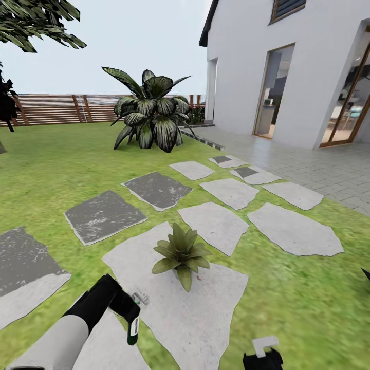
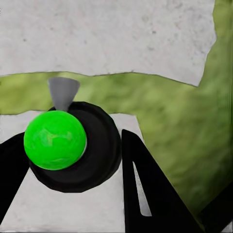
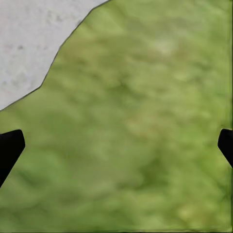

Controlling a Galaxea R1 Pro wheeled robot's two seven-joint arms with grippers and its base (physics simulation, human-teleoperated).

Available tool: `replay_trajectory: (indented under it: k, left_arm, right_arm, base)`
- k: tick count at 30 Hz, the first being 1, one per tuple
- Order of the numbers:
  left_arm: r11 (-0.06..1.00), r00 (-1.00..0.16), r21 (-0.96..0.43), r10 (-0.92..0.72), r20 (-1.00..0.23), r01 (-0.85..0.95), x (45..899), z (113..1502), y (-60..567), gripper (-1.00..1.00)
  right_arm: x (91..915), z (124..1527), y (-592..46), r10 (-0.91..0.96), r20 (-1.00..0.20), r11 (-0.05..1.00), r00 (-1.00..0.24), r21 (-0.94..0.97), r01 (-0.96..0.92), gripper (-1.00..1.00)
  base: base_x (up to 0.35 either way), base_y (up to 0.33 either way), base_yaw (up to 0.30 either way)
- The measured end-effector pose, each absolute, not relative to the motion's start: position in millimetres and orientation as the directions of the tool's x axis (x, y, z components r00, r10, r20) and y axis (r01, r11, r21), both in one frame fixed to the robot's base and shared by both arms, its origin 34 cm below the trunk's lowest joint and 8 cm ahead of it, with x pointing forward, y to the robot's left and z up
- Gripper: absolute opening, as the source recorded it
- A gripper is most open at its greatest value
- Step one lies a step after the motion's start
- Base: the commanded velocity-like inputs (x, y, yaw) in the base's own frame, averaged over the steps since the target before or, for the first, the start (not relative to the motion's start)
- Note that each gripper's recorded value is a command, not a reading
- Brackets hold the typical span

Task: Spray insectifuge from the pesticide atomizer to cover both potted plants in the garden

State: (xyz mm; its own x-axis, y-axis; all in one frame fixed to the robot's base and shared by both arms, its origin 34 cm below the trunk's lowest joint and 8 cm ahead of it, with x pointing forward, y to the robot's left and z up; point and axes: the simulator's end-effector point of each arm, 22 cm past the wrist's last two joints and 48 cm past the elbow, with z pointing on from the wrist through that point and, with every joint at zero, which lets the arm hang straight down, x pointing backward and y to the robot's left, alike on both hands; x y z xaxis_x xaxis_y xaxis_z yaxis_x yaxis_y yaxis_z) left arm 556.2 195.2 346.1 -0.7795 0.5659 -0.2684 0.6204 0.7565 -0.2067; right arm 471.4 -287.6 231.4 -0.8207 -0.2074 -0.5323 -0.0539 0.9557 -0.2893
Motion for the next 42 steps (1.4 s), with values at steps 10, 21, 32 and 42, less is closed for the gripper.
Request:
replay_trajectory:
  k: [10, 21, 32, 42]
  left_arm:
    - [0.79, -0.819, -0.226, 0.522, -0.24, 0.57, 574, 368, 174, -1.0]
    - [0.838, -0.896, -0.317, 0.416, -0.153, 0.443, 596, 419, 150, -1.0]
    - [0.822, -0.872, -0.295, 0.476, -0.114, 0.487, 582, 411, 149, -1.0]
    - [0.824, -0.865, -0.271, 0.491, -0.099, 0.498, 582, 409, 159, -1.0]
  right_arm:
    - [469, 231, -295, -0.171, -0.534, 0.956, -0.828, -0.293, -0.008, 1.0]
    - [467, 232, -308, -0.129, -0.538, 0.957, -0.833, -0.288, 0.038, 1.0]
    - [464, 230, -308, -0.112, -0.535, 0.958, -0.837, -0.282, 0.052, 1.0]
    - [462, 229, -302, -0.109, -0.533, 0.96, -0.839, -0.274, 0.049, 1.0]
  base:
    - [0.0, 0.0, 0.0]
    - [0.0, 0.0, 0.0]
    - [0.186, -0.082, 0.0]
    - [0.118, -0.066, -0.054]
